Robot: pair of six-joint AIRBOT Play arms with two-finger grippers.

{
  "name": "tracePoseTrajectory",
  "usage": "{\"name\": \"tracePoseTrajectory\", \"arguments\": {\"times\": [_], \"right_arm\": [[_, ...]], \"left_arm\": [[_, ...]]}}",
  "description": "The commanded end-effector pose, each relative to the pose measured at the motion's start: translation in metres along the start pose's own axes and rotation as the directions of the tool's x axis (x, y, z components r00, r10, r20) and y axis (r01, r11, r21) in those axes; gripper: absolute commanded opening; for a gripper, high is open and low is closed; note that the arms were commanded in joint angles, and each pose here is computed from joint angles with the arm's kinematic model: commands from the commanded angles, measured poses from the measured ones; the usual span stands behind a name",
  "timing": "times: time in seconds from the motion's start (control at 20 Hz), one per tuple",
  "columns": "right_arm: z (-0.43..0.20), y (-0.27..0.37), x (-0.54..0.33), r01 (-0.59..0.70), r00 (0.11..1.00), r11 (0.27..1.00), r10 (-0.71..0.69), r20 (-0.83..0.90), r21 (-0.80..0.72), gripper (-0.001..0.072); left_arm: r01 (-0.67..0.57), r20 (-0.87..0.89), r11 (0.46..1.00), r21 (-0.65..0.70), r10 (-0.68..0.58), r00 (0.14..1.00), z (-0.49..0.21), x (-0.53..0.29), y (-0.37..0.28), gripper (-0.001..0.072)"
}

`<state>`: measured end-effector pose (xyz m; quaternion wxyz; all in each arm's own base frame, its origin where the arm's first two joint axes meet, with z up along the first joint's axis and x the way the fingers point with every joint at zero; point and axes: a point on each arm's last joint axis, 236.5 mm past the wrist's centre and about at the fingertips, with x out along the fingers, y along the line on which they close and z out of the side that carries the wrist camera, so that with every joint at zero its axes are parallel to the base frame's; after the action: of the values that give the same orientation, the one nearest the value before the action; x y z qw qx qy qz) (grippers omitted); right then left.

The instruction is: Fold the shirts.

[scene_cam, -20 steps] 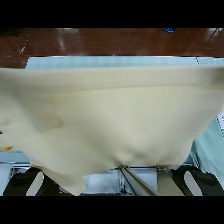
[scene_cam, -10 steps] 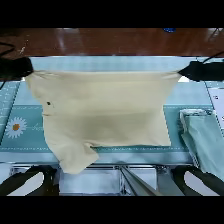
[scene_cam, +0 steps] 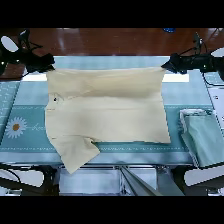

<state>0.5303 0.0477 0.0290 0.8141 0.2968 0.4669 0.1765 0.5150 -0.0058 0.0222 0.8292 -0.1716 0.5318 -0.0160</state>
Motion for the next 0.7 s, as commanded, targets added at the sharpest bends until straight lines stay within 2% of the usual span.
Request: {"name": "tracePoseTrajectory", "arguments": {"times": [0.0, 0.15, 0.35, 0.5, 0.65], "right_arm": [[-0.017, -0.007, -0.003, -0.044, 0.991, 0.998, 0.05, -0.121, 0.052, 0.0026], [-0.06, -0.022, -0.022, -0.008, 0.951, 0.998, 0.029, -0.308, 0.07, 0.0026], [-0.121, -0.063, -0.039, 0.169, 0.84, 0.984, -0.117, -0.53, 0.05, 0.0025], [-0.155, -0.076, -0.032, 0.206, 0.788, 0.976, -0.126, -0.602, 0.065, 0.0026], [-0.174, -0.085, -0.024, 0.232, 0.764, 0.97, -0.139, -0.63, 0.067, 0.0026]], "left_arm": [[0.02, -0.193, 1.0, -0.012, -0.022, 0.981, -0.037, 0.0, 0.008, 0.0018], [0.05, -0.383, 0.996, 0.071, -0.019, 0.924, -0.088, -0.001, 0.014, 0.0018], [0.055, -0.579, 0.998, 0.037, -0.023, 0.815, -0.161, 0.011, 0.031, 0.0018], [0.048, -0.642, 0.999, 0.012, -0.029, 0.766, -0.193, 0.019, 0.039, 0.0018], [0.045, -0.64, 0.999, 0.01, -0.028, 0.768, -0.193, 0.021, 0.04, 0.0018]]}}
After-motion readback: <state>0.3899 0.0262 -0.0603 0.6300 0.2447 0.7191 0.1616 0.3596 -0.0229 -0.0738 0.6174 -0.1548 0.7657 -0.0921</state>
